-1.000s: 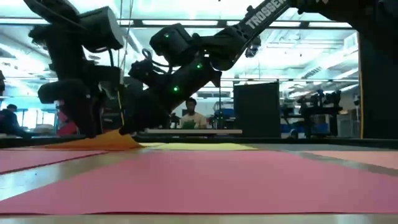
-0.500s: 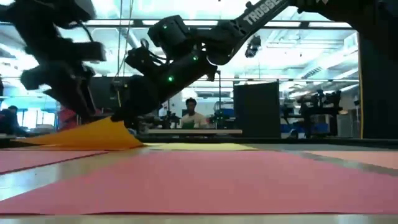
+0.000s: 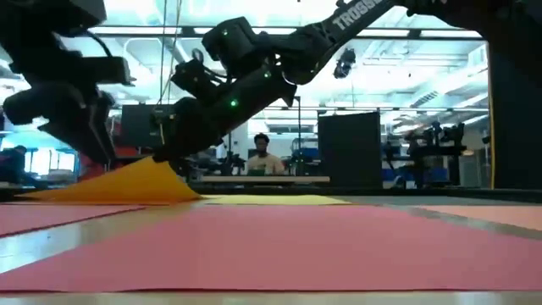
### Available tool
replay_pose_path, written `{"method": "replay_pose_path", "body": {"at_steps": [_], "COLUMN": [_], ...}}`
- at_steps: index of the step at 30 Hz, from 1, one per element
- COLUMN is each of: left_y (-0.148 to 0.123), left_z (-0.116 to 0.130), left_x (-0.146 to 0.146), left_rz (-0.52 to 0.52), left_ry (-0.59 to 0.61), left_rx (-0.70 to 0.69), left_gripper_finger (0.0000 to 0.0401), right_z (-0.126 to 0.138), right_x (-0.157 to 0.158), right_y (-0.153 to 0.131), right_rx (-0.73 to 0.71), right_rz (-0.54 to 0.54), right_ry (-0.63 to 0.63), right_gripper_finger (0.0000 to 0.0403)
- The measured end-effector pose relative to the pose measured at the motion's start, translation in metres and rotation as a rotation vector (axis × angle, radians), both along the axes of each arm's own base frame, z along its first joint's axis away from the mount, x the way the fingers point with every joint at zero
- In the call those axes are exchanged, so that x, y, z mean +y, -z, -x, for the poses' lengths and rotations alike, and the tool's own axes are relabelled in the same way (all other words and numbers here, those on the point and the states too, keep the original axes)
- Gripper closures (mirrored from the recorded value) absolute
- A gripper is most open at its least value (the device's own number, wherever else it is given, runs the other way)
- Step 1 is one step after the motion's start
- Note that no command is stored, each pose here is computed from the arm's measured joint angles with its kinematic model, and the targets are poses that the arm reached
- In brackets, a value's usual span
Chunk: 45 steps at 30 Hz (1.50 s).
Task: Organize paper
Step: Stack the yellow paper on top of the yellow paper
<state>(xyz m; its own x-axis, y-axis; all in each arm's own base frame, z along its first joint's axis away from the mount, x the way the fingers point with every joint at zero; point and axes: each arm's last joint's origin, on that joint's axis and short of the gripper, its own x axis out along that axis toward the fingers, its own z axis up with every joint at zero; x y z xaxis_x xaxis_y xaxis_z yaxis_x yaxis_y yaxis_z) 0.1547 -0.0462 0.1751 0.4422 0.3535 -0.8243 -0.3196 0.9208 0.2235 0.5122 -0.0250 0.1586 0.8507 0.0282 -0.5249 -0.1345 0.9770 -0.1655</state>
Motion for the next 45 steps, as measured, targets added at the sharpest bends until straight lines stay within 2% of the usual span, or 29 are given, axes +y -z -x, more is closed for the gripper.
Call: {"method": "replay_pose_path", "body": {"at_steps": [6, 12, 21, 27, 35, 39, 45], "left_y": [0.011, 0.028, 0.036, 0.035, 0.027, 0.013, -0.015], "left_z": [0.002, 0.009, 0.013, 0.014, 0.008, 0.001, -0.009], "left_x": [0.0, 0.003, 0.005, 0.006, 0.004, 0.001, -0.003], "left_rz": [-0.074, -0.085, -0.089, -0.109, -0.091, -0.088, -0.116], "left_ry": [-0.066, -0.131, -0.221, -0.225, -0.22, -0.204, -0.18], "left_rx": [0.076, 0.13, 0.078, 0.066, 0.051, 0.038, 0.025], "left_gripper_finger": [0.0219, 0.0219, 0.0224, 0.0267, 0.0391, 0.0399, 0.0401], "right_z": [0.001, 0.002, 0.004, 0.006, 0.007, 0.012, 0.026], "right_x": [-0.002, -0.002, -0.001, -0.001, -0.001, -0.001, -0.001], "right_y": [-0.006, -0.012, -0.025, -0.028, -0.027, -0.036, -0.07], "right_rx": [-0.005, -0.017, -0.042, -0.039, -0.014, 0.011, 0.018], "right_rz": [0.007, 0.012, 0.019, 0.015, 0.008, 0.024, 0.056], "right_ry": [0.001, -0.008, -0.018, -0.024, -0.032, -0.042, -0.03], "right_gripper_finger": [0.0403, 0.0403, 0.0403, 0.0403, 0.0403, 0.0403, 0.0403]}}
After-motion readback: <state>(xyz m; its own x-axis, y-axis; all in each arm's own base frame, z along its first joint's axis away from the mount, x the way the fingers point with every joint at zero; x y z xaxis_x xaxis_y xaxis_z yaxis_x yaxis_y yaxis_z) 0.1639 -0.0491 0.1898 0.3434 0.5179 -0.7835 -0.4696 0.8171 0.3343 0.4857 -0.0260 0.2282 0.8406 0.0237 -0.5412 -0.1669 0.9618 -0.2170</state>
